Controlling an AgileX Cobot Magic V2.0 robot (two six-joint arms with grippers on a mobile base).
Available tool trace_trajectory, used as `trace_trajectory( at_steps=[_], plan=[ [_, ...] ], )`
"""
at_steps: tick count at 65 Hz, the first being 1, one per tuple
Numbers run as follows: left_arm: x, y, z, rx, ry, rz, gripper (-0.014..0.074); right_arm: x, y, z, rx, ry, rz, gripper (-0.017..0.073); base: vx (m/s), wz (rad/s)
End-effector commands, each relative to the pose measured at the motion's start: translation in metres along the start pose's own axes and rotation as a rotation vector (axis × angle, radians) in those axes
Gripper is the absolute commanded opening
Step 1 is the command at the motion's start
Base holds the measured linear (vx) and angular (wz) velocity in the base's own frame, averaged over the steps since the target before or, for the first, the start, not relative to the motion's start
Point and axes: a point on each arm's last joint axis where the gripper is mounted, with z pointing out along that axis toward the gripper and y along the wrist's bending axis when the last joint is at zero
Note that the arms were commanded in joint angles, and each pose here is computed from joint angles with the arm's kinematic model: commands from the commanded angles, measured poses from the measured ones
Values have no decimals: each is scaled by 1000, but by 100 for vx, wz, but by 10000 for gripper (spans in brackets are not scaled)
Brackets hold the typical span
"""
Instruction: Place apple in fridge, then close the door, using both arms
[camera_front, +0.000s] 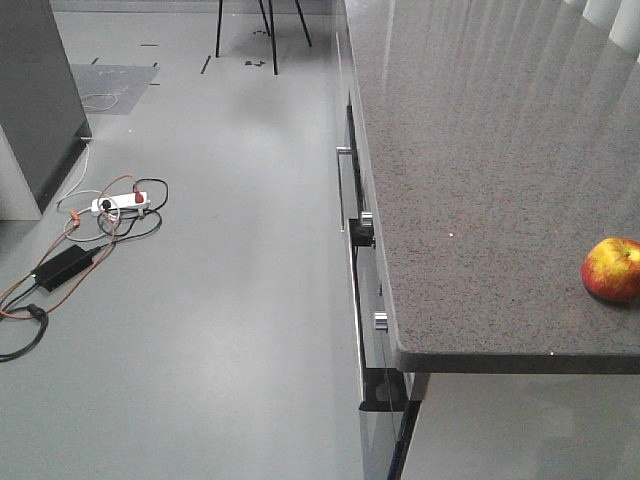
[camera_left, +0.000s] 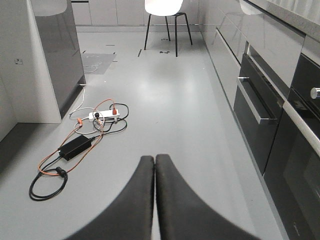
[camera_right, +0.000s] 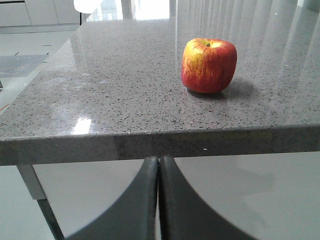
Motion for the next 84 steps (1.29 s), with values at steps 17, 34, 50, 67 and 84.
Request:
trace_trajectory(
  at_steps=[17, 34, 50, 67, 84],
  plan=[
    [0, -1, 1, 22, -54, -12, -5, -5, 0, 0, -3, -85, -16, -8, 0, 0],
    [0, -1, 1, 22, -54, -12, -5, -18, 2, -2, -19, -224, -16, -8, 0, 0],
    [0, -1, 1, 22, -54, -12, -5, -54, 5, -14, -18, -346, -73, -8, 0, 0],
    [0, -1, 1, 22, -54, -12, -5, -109, 9, -13, 7, -297, -141, -8, 0, 0],
    [0, -1, 1, 22, -54, -12, -5, -141, 10, 12, 32, -89, -133, -8, 0, 0]
  ],
)
